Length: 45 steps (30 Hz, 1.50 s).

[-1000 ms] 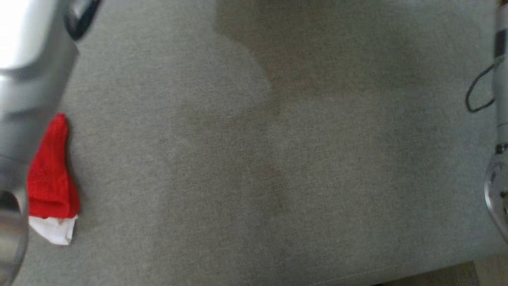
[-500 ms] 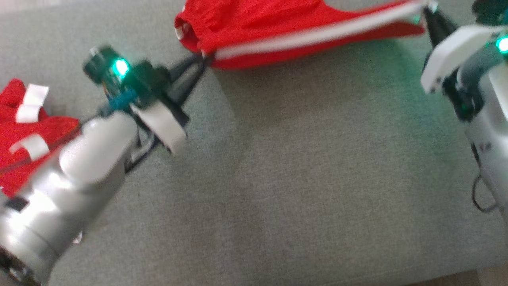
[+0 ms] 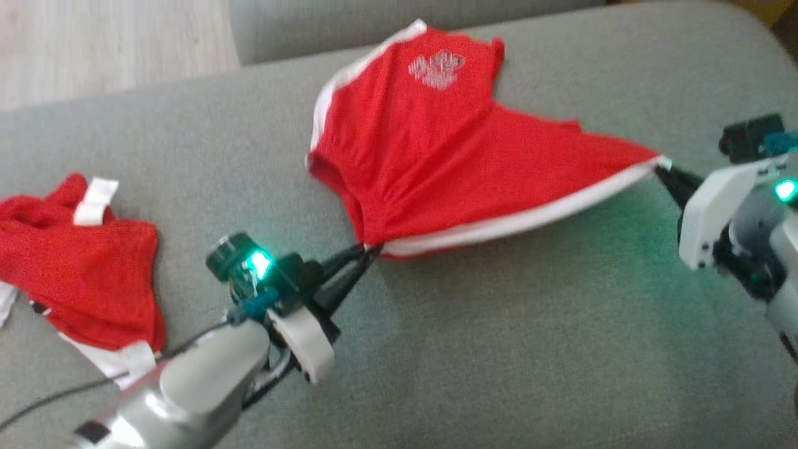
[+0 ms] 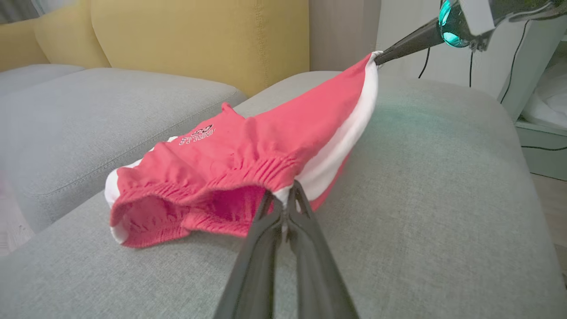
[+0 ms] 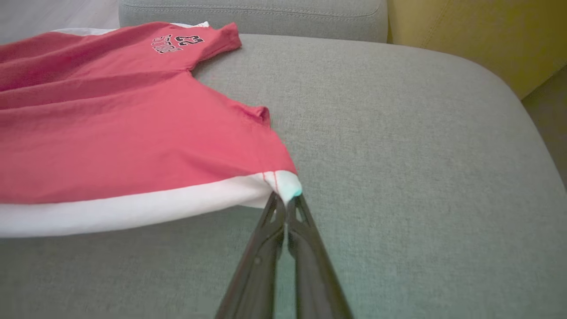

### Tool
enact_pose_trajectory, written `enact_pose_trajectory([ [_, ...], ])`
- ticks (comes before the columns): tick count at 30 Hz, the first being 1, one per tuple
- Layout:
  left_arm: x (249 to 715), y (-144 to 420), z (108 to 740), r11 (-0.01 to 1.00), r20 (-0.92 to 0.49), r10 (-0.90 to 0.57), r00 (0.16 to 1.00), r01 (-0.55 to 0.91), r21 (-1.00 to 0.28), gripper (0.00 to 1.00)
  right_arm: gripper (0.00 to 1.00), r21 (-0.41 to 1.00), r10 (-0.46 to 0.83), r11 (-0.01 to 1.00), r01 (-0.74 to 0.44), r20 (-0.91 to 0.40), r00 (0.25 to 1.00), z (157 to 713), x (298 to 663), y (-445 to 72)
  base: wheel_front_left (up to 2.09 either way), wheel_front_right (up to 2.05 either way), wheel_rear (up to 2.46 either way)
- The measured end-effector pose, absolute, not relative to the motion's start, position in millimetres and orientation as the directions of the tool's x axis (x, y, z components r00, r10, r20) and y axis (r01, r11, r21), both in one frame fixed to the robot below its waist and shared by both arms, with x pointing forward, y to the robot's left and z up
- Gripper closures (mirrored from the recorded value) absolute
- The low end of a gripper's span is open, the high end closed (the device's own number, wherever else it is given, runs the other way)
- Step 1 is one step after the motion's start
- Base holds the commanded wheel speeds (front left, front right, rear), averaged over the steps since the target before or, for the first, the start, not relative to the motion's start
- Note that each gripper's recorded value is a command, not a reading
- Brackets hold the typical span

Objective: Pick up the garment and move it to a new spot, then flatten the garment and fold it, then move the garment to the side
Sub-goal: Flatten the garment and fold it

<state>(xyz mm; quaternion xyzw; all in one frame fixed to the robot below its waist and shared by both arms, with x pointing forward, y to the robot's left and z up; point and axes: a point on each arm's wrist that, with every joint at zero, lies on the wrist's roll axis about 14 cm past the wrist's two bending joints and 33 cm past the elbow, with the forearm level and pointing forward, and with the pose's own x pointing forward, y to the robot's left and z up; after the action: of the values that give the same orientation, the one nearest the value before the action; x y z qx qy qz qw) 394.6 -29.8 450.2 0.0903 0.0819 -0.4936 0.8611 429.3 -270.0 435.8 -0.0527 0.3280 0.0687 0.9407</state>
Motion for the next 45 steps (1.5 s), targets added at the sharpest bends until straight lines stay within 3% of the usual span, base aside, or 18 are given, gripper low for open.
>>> enact_pose_trajectory([
  [10,318,-41,454,0.506,-0.198,-0.845,0.498,0.862,0.009,1.00,1.00,0.038,0.116,0.992,-0.119,-0.638,0.761,432,347,-280,0.00,0.00,0.00],
  [17,307,-53,471,0.514,-0.137,-0.851,0.508,0.857,-0.017,1.00,1.00,0.048,0.103,0.995,-0.093,-0.577,0.810,448,337,-289,0.00,0.00,0.00],
  [24,335,-37,472,0.606,-0.123,-0.793,0.597,0.793,-0.061,1.00,1.00,0.009,0.096,0.995,-0.104,-0.472,0.876,475,377,-282,0.00,0.00,0.00],
  [30,379,-32,483,0.647,-0.088,-0.762,0.641,0.760,-0.063,1.00,1.00,-0.016,0.115,0.991,-0.133,-0.402,0.908,494,438,-261,0.00,0.00,0.00],
  [38,422,-15,466,0.709,-0.122,-0.705,0.699,0.700,-0.087,1.00,1.00,-0.060,0.173,0.976,-0.211,-0.380,0.909,502,521,-223,0.00,0.00,0.00],
  [45,451,3,451,0.760,-0.148,-0.649,0.746,0.643,-0.094,1.00,1.00,-0.115,0.219,0.950,-0.291,-0.421,0.880,477,570,-189,0.00,0.00,0.00],
])
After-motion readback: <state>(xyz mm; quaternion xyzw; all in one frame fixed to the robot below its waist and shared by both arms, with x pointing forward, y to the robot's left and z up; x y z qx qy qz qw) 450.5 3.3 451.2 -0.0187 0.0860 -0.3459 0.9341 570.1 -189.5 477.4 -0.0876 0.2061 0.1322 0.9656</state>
